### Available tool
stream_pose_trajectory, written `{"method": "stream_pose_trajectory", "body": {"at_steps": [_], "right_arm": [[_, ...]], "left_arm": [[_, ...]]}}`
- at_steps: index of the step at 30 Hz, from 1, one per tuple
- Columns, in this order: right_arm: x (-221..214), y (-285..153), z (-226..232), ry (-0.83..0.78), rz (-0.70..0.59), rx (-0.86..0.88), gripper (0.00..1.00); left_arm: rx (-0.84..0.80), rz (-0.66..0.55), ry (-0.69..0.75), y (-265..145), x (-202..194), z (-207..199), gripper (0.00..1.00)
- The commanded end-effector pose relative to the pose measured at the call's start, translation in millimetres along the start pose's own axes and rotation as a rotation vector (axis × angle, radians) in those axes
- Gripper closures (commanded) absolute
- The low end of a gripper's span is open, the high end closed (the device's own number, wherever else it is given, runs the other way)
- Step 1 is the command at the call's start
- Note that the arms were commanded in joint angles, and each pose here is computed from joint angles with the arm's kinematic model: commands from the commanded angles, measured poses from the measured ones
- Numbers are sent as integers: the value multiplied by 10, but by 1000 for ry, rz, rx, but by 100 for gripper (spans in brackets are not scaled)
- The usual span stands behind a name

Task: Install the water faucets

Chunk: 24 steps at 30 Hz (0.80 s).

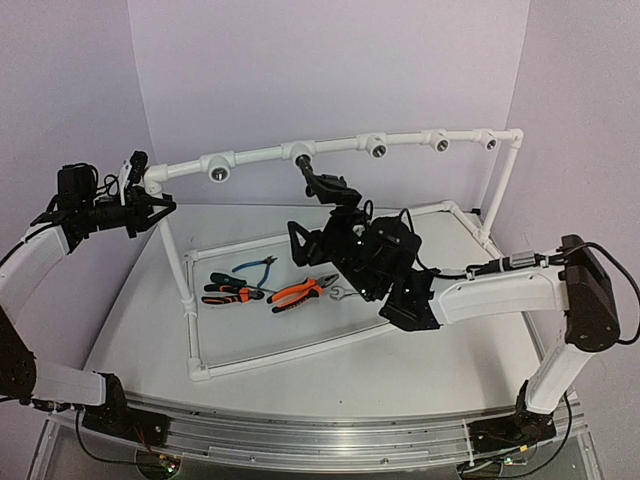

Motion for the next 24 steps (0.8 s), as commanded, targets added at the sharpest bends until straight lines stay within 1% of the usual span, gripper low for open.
{"method": "stream_pose_trajectory", "body": {"at_steps": [1,5,8,10,12,13,15,16,17,18,19,20,22,24], "right_arm": [[-13,-230,-242,-5,135,-64,2],[320,-636,-333,-10,56,-108,2],[552,-947,-414,-45,2,-169,2],[679,-1137,-420,-96,-36,-214,2],[808,-1335,-397,-230,-83,-290,2],[911,-1450,-438,-361,-135,-407,2],[942,-1596,-143,-693,-191,-568,2],[929,-1694,114,-930,-214,-723,3],[910,-1717,263,-1152,-219,-815,3],[802,-1725,474,-1387,-229,-897,2],[683,-1713,637,-1599,-223,-947,2],[549,-1654,747,-1795,-190,-971,2],[301,-1536,843,-2144,-180,-969,2],[126,-1448,899,-2432,-241,-985,2]], "left_arm": [[-122,0,28,170,-83,-252,100],[-123,-1,30,176,-95,-251,100],[-123,0,32,178,-96,-249,100],[-124,1,32,179,-101,-249,100],[-123,1,35,178,-98,-249,100],[-123,1,36,179,-99,-248,100],[-122,0,41,175,-91,-250,100],[-121,0,43,174,-92,-251,100],[-122,0,44,173,-90,-252,100],[-121,0,45,173,-92,-252,100],[-122,1,45,175,-99,-252,100],[-122,-1,47,175,-96,-252,100],[-119,-4,49,173,-94,-250,100],[-116,-6,53,168,-80,-252,100]]}}
Point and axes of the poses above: each gripper's point midway between its finger pads, its own y axis out along the fingers, its own z axis along the line the jaws close on, x = y × z, the point moved 5 cm from there along -y, back along the fingers, and after that the axes turned 10 degrees about y, right-handed, at the moved point
